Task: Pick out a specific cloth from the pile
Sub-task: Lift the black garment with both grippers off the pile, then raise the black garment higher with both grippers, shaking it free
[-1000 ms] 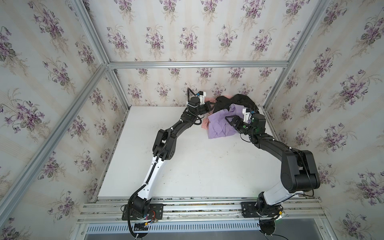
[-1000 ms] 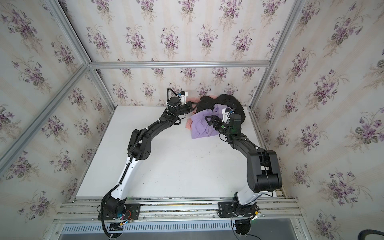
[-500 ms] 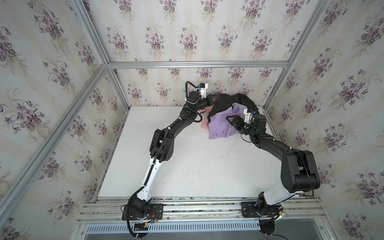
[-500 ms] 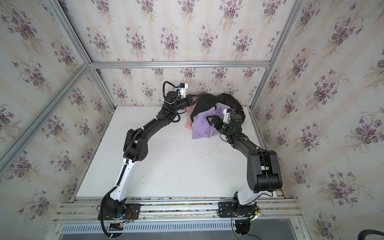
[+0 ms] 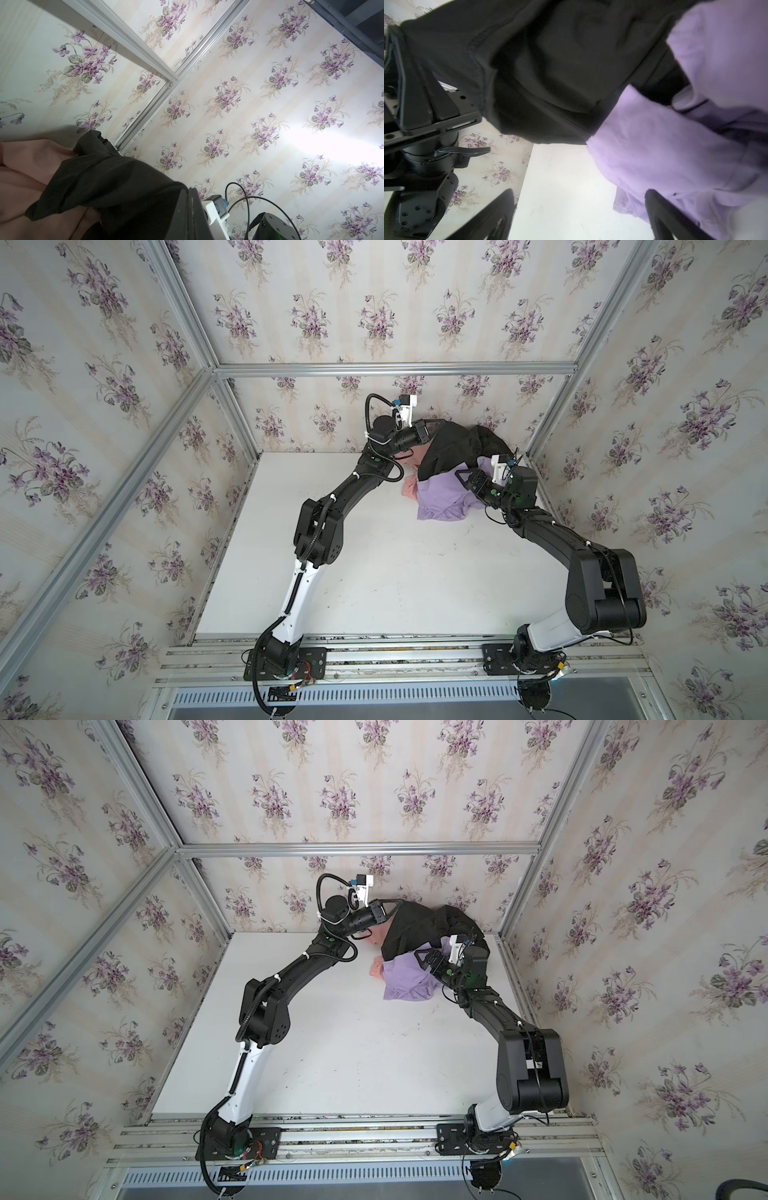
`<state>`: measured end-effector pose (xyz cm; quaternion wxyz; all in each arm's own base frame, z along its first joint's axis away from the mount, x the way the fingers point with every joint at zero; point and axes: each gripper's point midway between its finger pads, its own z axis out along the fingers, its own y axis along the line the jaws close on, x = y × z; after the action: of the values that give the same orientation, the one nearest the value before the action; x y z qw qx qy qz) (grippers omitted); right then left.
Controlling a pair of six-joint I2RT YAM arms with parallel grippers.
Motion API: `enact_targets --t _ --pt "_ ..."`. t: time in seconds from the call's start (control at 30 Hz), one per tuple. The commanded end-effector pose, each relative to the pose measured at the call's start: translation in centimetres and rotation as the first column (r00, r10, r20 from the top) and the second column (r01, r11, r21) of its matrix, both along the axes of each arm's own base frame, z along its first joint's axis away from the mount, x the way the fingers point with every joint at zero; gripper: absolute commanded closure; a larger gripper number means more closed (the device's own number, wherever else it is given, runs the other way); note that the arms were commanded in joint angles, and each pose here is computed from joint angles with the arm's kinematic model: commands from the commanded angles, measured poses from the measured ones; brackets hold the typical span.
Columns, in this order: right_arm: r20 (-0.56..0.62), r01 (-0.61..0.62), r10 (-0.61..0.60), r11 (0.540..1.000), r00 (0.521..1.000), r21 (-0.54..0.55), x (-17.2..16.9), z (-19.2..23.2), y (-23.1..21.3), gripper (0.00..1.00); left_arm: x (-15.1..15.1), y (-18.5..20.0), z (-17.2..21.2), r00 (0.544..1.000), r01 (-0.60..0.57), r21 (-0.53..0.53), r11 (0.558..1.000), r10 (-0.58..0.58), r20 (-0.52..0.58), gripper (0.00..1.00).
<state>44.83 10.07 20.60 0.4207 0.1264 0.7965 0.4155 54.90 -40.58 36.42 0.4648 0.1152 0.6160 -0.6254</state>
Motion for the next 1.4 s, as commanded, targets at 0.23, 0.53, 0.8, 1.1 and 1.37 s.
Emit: enact_targets --t 0.23,0.53,0.8,1.1,1.37 --pt "0.049 0.016 -0.014 0.999 0.999 -0.049 -0.3 1.4 -0.6 0.00 -3.2 1.0 6.5 0.985 0.057 -0.077 0.995 -0.043 0.167 1.00" --pt "0.083 0.026 -0.019 0.996 0.996 -0.086 -0.9 3.3 -1.1 0.00 -4.5 1.8 9.2 0.974 0.065 -0.084 0.994 -0.045 0.221 1.00" --pt "0.143 0.057 -0.025 0.973 0.989 -0.223 -1.5 5.0 -2.3 0.01 -5.5 2.5 11.2 0.968 0.068 -0.094 0.993 -0.043 0.249 1.00" --pt "0.534 0.199 0.344 0.669 0.772 -0.717 -1.0 8.8 -2.8 0.01 -6.3 2.4 11.7 0.964 0.095 -0.085 0.992 -0.071 0.255 1.00" --pt "0.512 0.240 0.579 0.482 0.635 -0.843 -0.5 6.7 -1.4 0.01 -7.7 2.1 12.7 0.956 0.126 -0.081 0.989 -0.099 0.274 1.00"
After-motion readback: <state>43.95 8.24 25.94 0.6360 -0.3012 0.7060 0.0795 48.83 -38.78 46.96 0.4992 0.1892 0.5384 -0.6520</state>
